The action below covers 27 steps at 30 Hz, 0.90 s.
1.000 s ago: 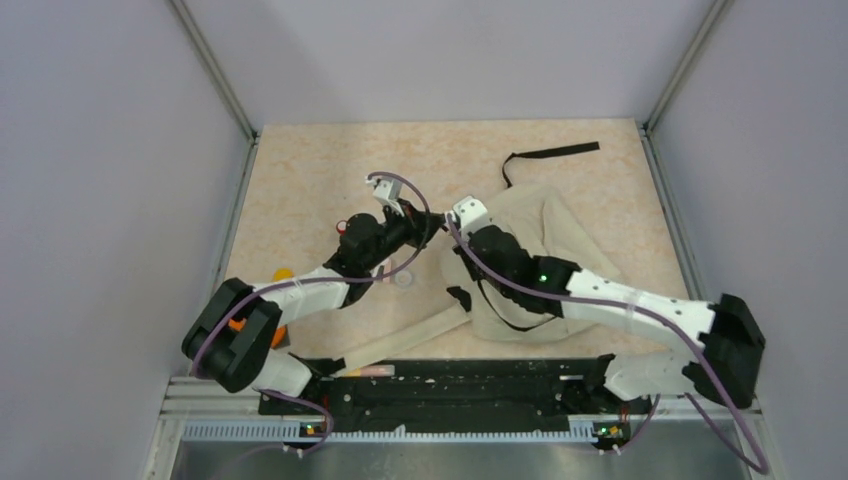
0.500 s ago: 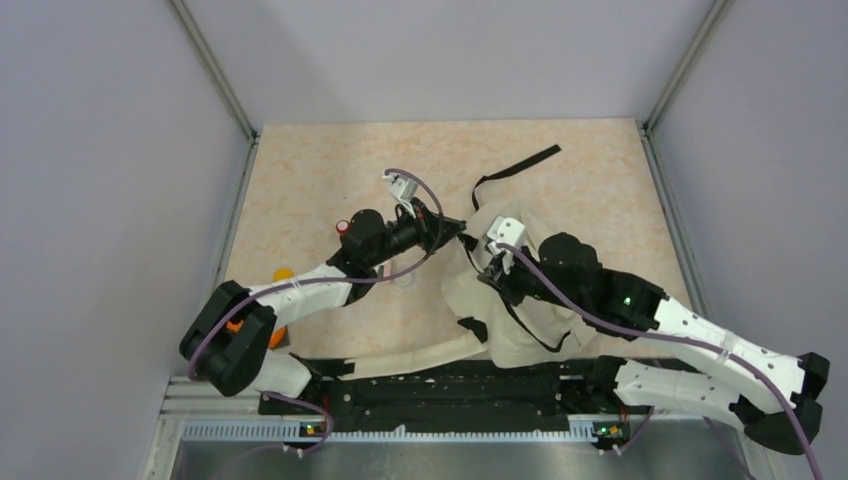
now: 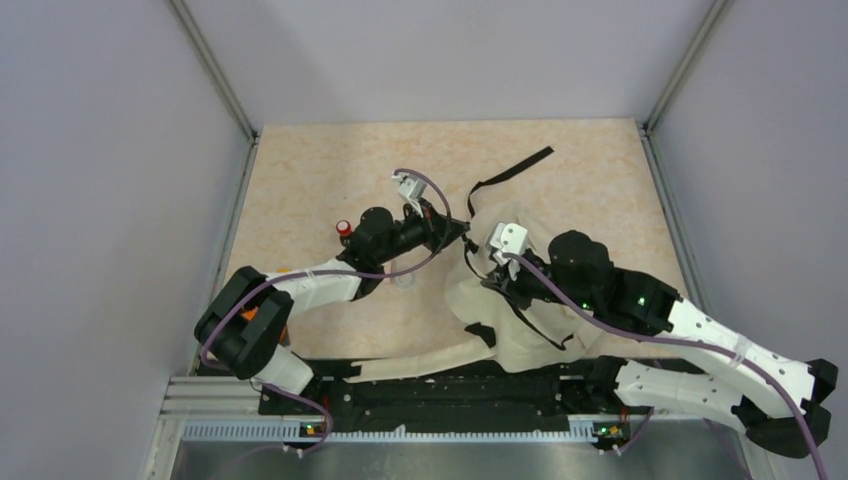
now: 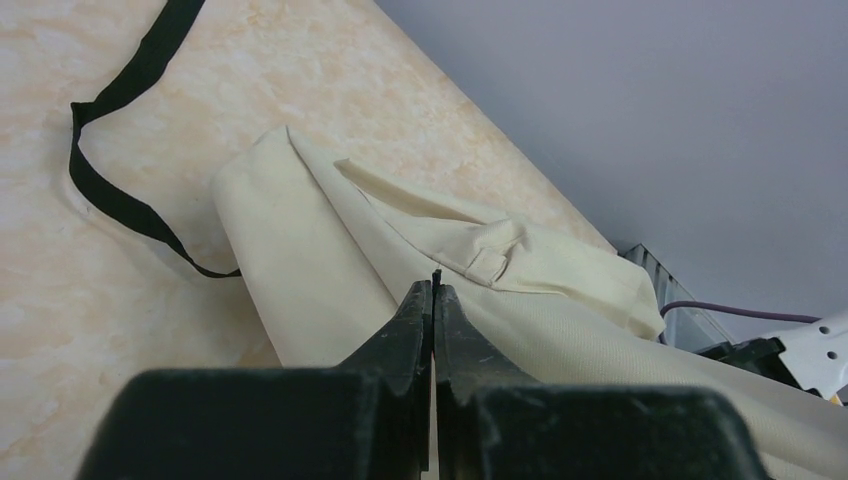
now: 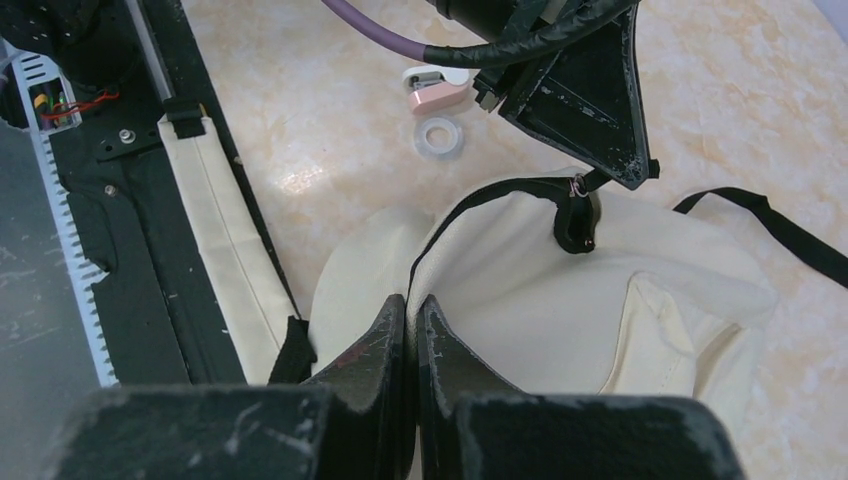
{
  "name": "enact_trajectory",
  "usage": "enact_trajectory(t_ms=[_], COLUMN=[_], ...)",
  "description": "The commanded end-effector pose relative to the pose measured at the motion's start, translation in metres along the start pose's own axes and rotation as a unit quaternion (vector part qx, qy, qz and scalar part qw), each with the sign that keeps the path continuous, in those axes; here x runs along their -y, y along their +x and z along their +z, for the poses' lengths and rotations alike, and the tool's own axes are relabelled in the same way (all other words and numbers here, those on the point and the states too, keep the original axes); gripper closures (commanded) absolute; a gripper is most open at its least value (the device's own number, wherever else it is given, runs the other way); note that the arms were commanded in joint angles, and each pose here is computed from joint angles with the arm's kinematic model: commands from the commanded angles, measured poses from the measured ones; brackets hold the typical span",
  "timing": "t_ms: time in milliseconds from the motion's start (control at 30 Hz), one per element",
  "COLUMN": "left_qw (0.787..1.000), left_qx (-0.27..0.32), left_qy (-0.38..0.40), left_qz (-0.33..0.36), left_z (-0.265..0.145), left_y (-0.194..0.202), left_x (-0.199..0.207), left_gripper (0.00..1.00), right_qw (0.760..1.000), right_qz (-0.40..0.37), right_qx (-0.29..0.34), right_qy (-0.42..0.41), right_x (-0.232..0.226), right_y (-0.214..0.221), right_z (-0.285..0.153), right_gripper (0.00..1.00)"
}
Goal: Pack the student bag
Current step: Zip the student bag at the center of the board.
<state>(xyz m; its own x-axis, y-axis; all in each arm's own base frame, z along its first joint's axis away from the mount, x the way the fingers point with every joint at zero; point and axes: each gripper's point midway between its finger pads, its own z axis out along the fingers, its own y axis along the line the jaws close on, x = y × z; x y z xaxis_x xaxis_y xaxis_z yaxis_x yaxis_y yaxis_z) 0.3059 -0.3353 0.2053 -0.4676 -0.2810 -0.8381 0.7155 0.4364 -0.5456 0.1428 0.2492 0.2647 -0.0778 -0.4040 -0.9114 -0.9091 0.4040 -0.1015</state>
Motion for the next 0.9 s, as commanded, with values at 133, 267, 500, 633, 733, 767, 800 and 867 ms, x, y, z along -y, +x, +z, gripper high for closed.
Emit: enact_trajectory(t_ms=[133, 267, 500, 633, 733, 767, 800, 867], left_qw=[0.983, 0.984, 0.984, 0.982, 0.979, 0.978, 0.977, 0.975], left_qx=[0.028, 0.027, 0.025, 0.041, 0.049, 0.052, 0.052, 0.049], left_qy=[-0.18, -0.175, -0.167, -0.176, -0.179, -0.181, -0.183, -0.188], left_qz=[0.036, 0.035, 0.049, 0.059, 0.079, 0.087, 0.096, 0.111], left_z=[-0.005, 0.001, 0.024, 0.017, 0.005, 0.002, -0.003, -0.013], left_y=[0.0, 0.007, 0.005, -0.006, -0.018, -0.024, -0.028, -0.036], left_x=[-0.111, -0.12, -0.132, -0.129, -0.119, -0.115, -0.111, -0.103], left_gripper=[1.0, 1.0, 1.0, 1.0, 1.0, 0.95, 0.88, 0.73], right_qw=[0.944, 0.938, 0.939, 0.945, 0.957, 0.962, 0.966, 0.974], right_qz=[-0.05, -0.056, -0.054, -0.043, -0.028, -0.021, -0.011, 0.019], right_qx=[0.311, 0.324, 0.319, 0.305, 0.279, 0.266, 0.254, 0.224], right_qy=[-0.104, -0.112, -0.12, -0.108, -0.077, -0.063, -0.044, 0.009], right_x=[-0.04, -0.043, -0.046, -0.041, -0.03, -0.024, -0.017, 0.002], right_y=[-0.16, -0.165, -0.163, -0.155, -0.142, -0.135, -0.129, -0.114], right_z=[-0.097, -0.103, -0.098, -0.087, -0.069, -0.061, -0.053, -0.038], right_gripper=[1.0, 1.0, 1.0, 1.0, 1.0, 1.0, 1.0, 1.0])
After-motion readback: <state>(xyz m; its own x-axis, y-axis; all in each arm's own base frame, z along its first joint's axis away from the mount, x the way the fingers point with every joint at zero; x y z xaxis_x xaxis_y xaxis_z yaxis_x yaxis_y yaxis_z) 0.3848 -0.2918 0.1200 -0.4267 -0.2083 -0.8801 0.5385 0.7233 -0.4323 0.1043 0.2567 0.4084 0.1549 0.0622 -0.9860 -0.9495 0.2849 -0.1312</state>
